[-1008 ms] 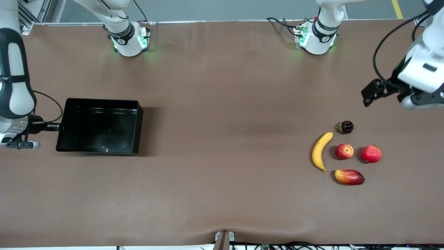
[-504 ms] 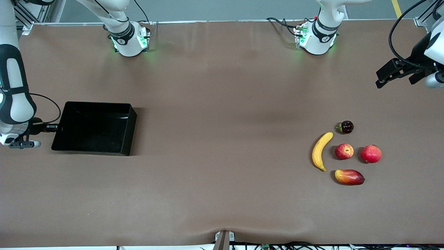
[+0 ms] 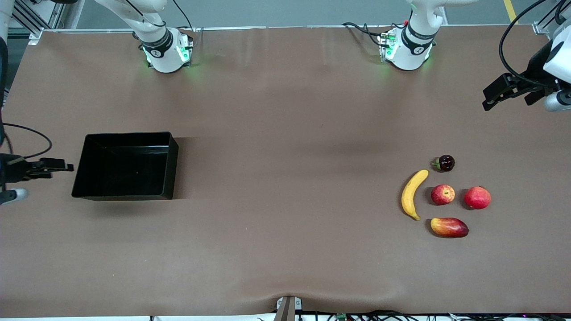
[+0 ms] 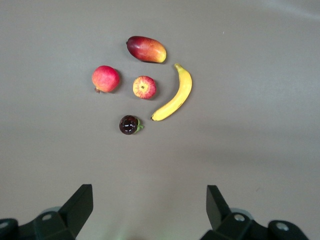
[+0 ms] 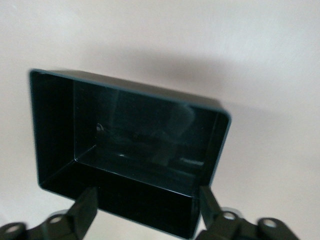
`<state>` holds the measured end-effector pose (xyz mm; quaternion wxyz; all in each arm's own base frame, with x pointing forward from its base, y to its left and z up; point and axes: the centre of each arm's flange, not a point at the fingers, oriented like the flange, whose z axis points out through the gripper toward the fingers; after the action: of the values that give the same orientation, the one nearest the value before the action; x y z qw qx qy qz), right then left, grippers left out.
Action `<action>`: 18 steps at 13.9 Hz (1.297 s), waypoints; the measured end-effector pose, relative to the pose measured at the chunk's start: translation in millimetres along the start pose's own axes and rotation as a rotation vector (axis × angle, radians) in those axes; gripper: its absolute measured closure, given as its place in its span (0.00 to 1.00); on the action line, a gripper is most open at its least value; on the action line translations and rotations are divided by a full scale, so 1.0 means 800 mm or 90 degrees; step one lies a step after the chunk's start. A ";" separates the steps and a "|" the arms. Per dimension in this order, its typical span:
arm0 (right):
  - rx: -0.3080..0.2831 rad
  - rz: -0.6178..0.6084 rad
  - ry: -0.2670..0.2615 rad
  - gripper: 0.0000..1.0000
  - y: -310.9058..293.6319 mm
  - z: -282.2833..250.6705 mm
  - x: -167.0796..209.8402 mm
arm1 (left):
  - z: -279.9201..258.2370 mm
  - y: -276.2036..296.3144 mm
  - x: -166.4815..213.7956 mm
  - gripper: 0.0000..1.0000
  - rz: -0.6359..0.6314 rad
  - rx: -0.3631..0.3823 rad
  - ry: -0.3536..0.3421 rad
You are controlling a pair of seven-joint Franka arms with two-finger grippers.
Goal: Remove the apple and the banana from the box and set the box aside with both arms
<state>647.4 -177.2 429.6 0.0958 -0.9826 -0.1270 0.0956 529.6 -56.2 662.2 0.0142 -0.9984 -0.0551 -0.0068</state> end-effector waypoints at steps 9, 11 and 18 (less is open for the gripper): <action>-0.096 -0.098 0.084 0.00 -0.126 -0.186 -0.005 | 0.004 -0.002 -0.001 0.00 0.000 0.002 -0.008; -0.080 -0.060 0.065 0.00 -0.152 -0.207 -0.031 | 0.004 -0.003 -0.001 0.00 0.005 0.002 -0.008; -0.037 0.062 0.031 0.00 -0.207 -0.228 -0.127 | 0.004 0.003 -0.002 0.00 0.056 0.002 -0.008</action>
<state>551.7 -77.3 657.4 0.0652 -0.9920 -0.0796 0.0726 528.5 -58.8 659.3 0.0154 -0.9998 -0.0111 0.0005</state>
